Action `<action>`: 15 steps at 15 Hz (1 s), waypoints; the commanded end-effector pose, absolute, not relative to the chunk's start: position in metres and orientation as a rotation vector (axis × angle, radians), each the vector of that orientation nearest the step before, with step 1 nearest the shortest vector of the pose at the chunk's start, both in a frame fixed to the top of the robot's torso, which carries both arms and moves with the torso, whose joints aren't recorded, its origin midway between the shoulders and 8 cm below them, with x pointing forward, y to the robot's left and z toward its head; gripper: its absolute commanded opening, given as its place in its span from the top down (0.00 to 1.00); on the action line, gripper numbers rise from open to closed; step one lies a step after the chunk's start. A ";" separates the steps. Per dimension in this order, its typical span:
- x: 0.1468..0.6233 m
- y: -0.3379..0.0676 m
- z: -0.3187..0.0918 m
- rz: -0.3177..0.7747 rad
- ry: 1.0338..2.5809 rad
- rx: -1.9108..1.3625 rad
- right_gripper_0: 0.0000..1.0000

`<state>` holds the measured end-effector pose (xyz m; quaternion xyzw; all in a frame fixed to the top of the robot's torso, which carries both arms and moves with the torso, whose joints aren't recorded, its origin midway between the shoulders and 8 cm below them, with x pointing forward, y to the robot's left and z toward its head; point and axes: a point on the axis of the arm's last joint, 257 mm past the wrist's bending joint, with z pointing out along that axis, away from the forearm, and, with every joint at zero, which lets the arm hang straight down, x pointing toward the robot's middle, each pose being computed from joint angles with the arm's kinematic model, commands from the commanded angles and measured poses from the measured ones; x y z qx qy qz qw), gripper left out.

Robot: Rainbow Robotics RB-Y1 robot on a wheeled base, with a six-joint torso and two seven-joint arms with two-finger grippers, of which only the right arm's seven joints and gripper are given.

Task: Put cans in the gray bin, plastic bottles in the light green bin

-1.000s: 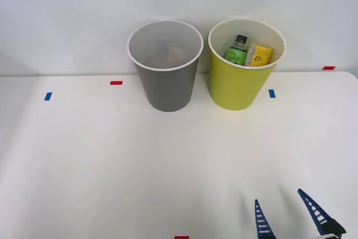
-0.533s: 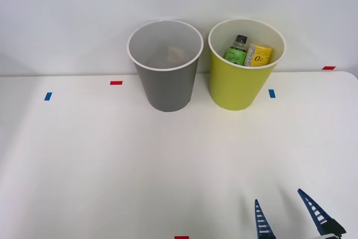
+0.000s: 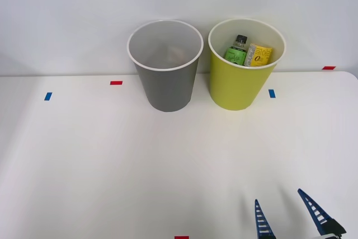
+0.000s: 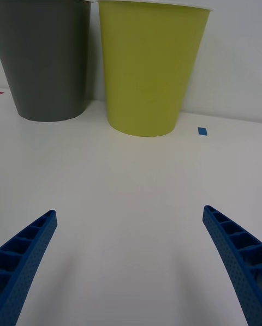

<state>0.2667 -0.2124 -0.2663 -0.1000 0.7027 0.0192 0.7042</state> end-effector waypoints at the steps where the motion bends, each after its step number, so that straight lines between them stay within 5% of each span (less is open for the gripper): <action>1: 0.267 -0.212 -0.266 0.043 1.563 -0.222 0.08; 15: 0.267 -0.212 -0.266 0.043 1.563 -0.222 0.08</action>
